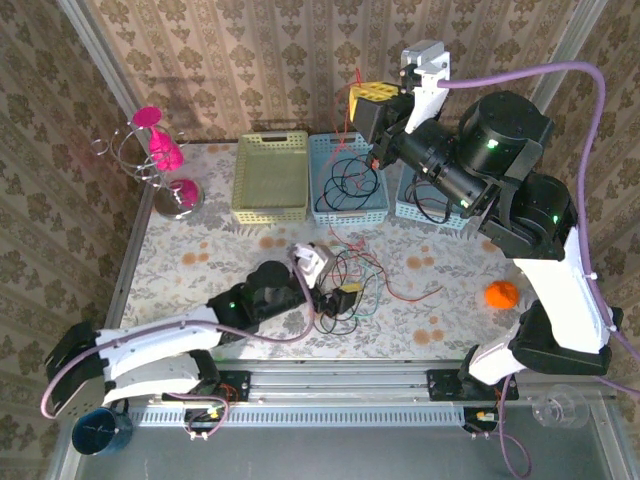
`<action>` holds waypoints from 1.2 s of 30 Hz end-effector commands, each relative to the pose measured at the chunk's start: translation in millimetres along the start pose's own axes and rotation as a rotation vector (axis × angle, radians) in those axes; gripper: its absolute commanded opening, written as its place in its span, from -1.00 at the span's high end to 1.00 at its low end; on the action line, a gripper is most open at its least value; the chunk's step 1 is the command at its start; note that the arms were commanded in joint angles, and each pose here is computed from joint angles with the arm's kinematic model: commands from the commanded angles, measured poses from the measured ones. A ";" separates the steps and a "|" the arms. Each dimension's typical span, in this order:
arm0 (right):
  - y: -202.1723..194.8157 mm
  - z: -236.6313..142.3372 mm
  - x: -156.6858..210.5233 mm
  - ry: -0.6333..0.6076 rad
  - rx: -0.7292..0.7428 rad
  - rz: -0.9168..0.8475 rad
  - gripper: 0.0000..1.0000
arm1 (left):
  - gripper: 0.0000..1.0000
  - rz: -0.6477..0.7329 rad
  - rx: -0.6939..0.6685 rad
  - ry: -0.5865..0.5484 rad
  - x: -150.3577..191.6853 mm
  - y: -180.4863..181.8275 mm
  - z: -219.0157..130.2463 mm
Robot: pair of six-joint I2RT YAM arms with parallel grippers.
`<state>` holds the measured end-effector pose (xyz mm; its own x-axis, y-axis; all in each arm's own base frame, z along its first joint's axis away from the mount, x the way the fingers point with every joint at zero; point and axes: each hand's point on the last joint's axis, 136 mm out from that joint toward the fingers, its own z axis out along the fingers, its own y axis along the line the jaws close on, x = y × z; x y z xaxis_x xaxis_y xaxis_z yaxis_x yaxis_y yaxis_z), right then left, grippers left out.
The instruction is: Untangle the cables
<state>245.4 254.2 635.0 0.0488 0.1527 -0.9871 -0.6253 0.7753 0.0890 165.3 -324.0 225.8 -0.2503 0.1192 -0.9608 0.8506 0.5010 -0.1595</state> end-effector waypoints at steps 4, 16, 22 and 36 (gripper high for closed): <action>-5.2 -12.8 -15.8 -0.043 0.021 -0.012 1.00 | -1.00 -0.040 -0.313 0.080 52.8 65.7 -48.2; -8.7 0.7 0.7 -0.008 0.060 -0.037 1.00 | -0.89 -0.133 -0.280 -0.181 12.7 67.3 -126.5; -7.4 6.1 7.7 0.005 0.059 -0.031 1.00 | -1.00 -0.061 -0.114 -0.135 -27.9 31.5 -110.0; -8.5 -3.5 3.3 -0.001 0.050 0.005 1.00 | -1.00 0.074 0.040 -0.136 -68.4 -8.0 13.4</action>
<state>257.3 257.4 619.2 0.0366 0.1074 -0.9935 -0.5863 0.8074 0.0657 178.1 -328.9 245.0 -0.2349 0.1531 -0.9599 0.8564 0.4997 -0.1299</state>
